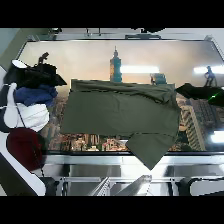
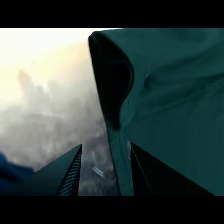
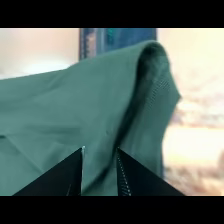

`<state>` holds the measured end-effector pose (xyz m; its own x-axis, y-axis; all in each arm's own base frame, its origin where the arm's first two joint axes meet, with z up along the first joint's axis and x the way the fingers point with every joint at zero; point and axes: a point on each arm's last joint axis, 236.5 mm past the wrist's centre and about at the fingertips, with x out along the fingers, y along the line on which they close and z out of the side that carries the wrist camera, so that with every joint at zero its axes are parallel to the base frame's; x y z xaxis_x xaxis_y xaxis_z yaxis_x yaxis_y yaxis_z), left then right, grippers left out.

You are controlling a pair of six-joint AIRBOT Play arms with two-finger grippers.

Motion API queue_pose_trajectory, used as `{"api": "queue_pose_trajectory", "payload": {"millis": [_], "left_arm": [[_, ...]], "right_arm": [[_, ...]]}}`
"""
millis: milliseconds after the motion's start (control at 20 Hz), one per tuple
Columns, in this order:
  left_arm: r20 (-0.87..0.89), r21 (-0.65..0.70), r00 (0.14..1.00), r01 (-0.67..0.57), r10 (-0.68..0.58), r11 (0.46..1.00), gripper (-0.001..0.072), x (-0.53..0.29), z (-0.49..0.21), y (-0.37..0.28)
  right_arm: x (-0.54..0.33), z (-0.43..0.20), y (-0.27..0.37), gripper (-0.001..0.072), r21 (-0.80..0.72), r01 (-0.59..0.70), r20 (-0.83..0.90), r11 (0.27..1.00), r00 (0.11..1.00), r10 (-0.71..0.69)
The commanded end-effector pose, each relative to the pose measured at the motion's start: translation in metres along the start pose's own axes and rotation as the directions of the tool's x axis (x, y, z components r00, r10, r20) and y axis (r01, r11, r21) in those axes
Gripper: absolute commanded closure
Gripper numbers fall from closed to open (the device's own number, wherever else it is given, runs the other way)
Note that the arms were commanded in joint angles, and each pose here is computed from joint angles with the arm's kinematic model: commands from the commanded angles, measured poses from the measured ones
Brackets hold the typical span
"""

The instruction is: Fold the shirts.

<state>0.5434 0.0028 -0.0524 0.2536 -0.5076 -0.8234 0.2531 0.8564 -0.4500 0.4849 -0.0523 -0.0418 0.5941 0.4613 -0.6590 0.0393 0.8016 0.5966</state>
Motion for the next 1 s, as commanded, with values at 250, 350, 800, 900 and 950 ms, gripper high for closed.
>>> {"api": "queue_pose_trajectory", "payload": {"millis": [250,350,800,900,950], "left_arm": [[-0.311,-0.357,0.943,0.002,-0.121,0.934,0.0394,-0.051,-0.149,-0.034],[-0.297,-0.403,0.948,-0.020,-0.111,0.915,0.0393,-0.036,-0.186,-0.037],[-0.305,-0.404,0.950,-0.062,-0.070,0.913,0.0393,0.013,-0.243,-0.047],[-0.310,-0.369,0.949,-0.064,-0.057,0.927,0.0394,0.021,-0.239,-0.054],[-0.319,-0.351,0.946,-0.062,-0.057,0.934,0.0393,0.024,-0.239,-0.059]], "right_arm": [[-0.100,-0.068,0.023,0.0542,0.110,0.098,-0.165,0.989,0.983,-0.080],[-0.100,-0.103,0.043,0.0560,0.180,0.049,-0.167,0.982,0.986,-0.018],[-0.129,-0.157,0.087,0.0556,0.126,0.003,-0.143,0.992,0.990,0.016],[-0.132,-0.160,0.091,0.0551,0.128,-0.001,-0.150,0.992,0.988,0.021],[-0.133,-0.165,0.093,0.0550,0.138,-0.003,-0.173,0.990,0.985,0.027]]}}
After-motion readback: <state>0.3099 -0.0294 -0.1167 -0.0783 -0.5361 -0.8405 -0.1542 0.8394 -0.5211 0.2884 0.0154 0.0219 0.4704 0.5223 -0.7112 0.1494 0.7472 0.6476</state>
